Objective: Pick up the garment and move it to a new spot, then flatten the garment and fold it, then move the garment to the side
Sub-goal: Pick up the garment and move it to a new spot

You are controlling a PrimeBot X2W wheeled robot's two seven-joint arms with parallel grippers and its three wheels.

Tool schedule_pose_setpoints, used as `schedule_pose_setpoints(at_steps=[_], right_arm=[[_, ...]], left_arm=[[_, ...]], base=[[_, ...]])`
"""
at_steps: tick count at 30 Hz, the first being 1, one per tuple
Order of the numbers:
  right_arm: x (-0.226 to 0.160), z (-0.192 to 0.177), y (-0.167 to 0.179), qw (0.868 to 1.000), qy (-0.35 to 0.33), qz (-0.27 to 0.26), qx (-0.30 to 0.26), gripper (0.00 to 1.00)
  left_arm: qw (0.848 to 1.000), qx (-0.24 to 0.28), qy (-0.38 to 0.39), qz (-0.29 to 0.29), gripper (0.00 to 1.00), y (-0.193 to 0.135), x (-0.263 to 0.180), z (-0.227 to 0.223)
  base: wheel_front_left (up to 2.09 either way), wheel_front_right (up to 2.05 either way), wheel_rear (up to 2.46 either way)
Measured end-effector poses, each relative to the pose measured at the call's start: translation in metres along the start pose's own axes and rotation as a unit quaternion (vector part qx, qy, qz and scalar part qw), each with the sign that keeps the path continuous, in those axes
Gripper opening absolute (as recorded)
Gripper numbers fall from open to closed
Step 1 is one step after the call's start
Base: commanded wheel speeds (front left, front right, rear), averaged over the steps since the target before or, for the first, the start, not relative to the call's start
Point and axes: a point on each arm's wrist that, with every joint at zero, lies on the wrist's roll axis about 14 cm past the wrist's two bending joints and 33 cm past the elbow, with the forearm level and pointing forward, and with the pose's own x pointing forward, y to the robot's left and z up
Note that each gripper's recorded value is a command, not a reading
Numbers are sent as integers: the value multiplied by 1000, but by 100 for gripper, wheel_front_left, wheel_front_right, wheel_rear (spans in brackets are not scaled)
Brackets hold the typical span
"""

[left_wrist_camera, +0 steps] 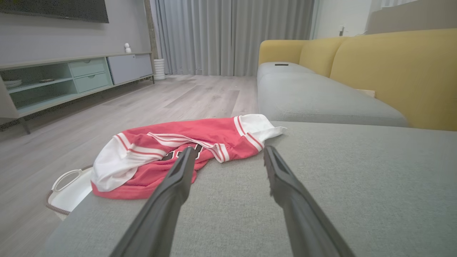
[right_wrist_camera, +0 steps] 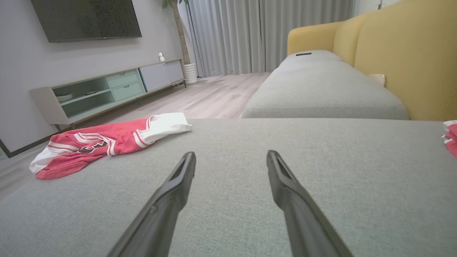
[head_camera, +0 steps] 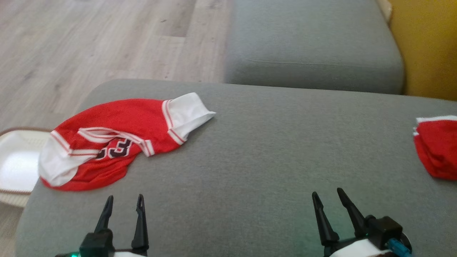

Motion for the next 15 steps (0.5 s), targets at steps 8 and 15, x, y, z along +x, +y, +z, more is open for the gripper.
schedule_pose_setpoints(at_steps=[8, 15], right_arm=[[18, 2, 23, 999, 2, 45, -6, 100], [26, -4, 42, 997, 15, 80, -9, 100]], left_arm=[[999, 3, -3, 44, 100, 26, -15, 2], [997, 10, -4, 79, 100, 44, -28, 3]], base=[[0, 0, 0], [0, 0, 0]])
